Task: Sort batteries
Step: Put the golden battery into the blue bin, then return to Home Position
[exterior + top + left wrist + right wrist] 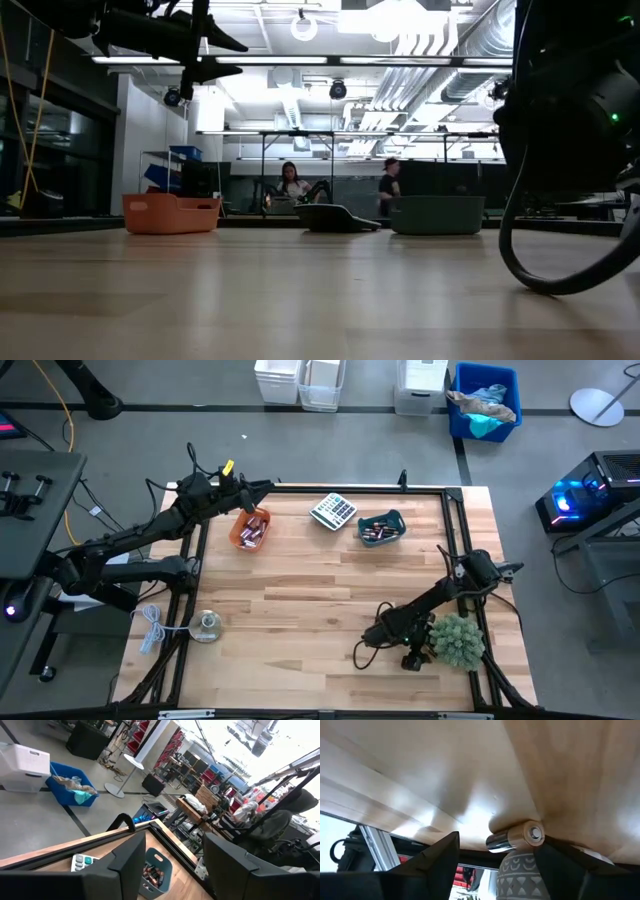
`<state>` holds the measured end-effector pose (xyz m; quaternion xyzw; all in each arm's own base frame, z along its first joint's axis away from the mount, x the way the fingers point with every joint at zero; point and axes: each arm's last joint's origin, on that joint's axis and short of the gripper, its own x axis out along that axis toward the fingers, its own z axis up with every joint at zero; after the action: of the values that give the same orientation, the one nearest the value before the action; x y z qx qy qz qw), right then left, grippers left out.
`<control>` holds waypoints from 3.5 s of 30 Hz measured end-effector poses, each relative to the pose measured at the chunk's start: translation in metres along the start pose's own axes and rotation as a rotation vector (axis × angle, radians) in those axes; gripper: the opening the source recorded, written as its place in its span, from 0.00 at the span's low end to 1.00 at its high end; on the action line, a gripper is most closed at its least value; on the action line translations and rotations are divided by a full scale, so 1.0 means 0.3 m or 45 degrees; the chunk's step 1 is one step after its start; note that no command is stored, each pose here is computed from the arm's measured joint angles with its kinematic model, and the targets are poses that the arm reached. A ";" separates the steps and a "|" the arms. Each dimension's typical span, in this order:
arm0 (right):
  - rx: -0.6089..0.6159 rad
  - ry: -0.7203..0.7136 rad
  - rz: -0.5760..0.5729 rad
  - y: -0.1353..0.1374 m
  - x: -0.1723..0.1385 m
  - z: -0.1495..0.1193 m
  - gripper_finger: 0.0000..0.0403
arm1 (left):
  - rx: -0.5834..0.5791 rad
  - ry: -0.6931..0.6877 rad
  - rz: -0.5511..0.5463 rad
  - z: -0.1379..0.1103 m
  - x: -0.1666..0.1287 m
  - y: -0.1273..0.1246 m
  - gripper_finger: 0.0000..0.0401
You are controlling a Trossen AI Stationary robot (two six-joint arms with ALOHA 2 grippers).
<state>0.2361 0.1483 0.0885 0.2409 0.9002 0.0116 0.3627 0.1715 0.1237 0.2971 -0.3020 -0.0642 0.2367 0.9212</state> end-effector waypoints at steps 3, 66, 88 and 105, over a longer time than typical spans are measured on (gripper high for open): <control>0.007 -0.010 -0.015 -0.002 0.002 0.001 0.55 | 0.017 -0.002 -0.001 0.000 0.000 0.000 0.46; 0.760 -2.102 0.004 -0.696 -0.785 -0.638 0.22 | -0.037 -0.271 -0.571 -0.294 -0.244 0.050 0.01; 0.251 -2.497 0.634 -0.550 -0.447 -0.775 0.00 | -0.084 -0.357 -0.360 -0.403 -0.296 -0.010 0.00; -0.386 -2.977 0.921 -0.541 -0.240 -0.439 0.00 | -0.081 -0.313 -0.385 -0.410 -0.295 -0.009 0.00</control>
<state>0.1250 -0.0068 0.2002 0.2973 -0.0943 -0.0068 0.9501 0.1268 0.0150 0.2015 -0.2866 -0.2283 0.1286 0.9215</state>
